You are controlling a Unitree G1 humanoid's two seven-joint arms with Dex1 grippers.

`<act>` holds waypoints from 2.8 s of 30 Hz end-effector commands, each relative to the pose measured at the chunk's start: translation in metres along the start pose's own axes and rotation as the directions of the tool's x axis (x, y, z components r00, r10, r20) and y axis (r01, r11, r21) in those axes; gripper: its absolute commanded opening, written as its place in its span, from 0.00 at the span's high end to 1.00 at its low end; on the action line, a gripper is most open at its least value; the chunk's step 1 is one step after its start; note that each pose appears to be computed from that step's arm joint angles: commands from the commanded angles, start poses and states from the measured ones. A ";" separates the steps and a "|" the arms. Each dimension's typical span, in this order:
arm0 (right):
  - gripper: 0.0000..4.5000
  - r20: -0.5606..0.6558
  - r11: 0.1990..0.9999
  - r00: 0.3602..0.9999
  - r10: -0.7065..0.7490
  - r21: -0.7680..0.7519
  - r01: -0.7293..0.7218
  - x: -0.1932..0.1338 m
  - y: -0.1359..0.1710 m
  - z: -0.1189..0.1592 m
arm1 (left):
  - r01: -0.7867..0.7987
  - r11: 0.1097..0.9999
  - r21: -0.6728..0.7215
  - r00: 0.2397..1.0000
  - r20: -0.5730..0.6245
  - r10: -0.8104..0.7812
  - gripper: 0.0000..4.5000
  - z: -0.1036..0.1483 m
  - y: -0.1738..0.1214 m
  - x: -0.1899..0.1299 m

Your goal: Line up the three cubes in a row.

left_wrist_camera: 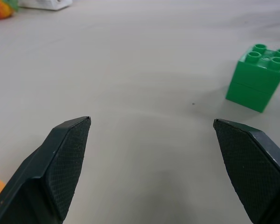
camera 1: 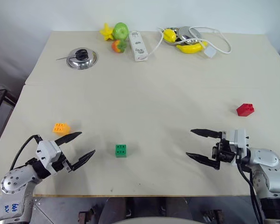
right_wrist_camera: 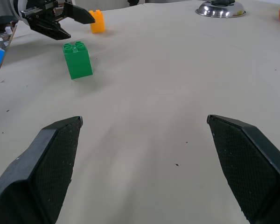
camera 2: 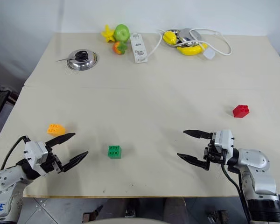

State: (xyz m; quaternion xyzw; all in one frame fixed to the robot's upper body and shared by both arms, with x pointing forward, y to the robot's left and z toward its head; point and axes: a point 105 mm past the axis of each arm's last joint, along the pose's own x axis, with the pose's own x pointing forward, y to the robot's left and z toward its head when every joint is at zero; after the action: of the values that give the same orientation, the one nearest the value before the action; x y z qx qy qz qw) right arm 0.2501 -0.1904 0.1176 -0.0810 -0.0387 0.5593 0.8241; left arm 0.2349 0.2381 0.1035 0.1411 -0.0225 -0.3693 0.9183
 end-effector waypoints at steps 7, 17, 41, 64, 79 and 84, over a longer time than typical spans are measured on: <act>0.00 0.083 0.969 0.967 -0.239 -0.042 0.243 -0.032 -0.021 0.027 | 0.141 0.981 -0.137 0.984 0.125 -0.124 0.00 0.037 -0.016 0.008; 0.00 0.103 0.491 0.487 -0.867 0.012 0.871 -0.155 -0.008 0.013 | 0.308 0.951 -0.033 0.928 0.231 -0.292 0.00 0.069 -0.047 0.063; 0.00 -0.330 0.330 0.307 -0.893 -0.014 0.944 -0.127 -0.144 0.013 | 0.339 0.939 -0.057 0.917 0.242 -0.316 0.00 0.070 -0.050 0.087; 0.67 -0.217 0.845 0.828 -0.517 0.022 0.534 -0.055 -0.134 0.042 | 0.280 0.959 -0.051 0.938 0.225 -0.262 0.00 0.066 -0.041 0.078; 0.67 -0.451 0.901 0.830 0.329 -0.112 -0.418 0.041 -0.070 0.021 | 0.292 0.952 -0.085 0.943 0.190 -0.272 0.00 0.056 -0.043 0.070; 0.67 -0.458 0.896 0.828 0.324 -0.133 -0.424 0.038 -0.078 0.012 | 0.267 0.960 -0.079 0.952 0.176 -0.250 0.00 0.055 -0.038 0.062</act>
State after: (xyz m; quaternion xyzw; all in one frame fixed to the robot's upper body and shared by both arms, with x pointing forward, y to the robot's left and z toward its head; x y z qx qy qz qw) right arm 0.3375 -0.1806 0.1352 -0.2860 0.1091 0.6517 0.6940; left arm 0.2493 0.1543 0.1324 0.0562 -0.0428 -0.4974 0.8647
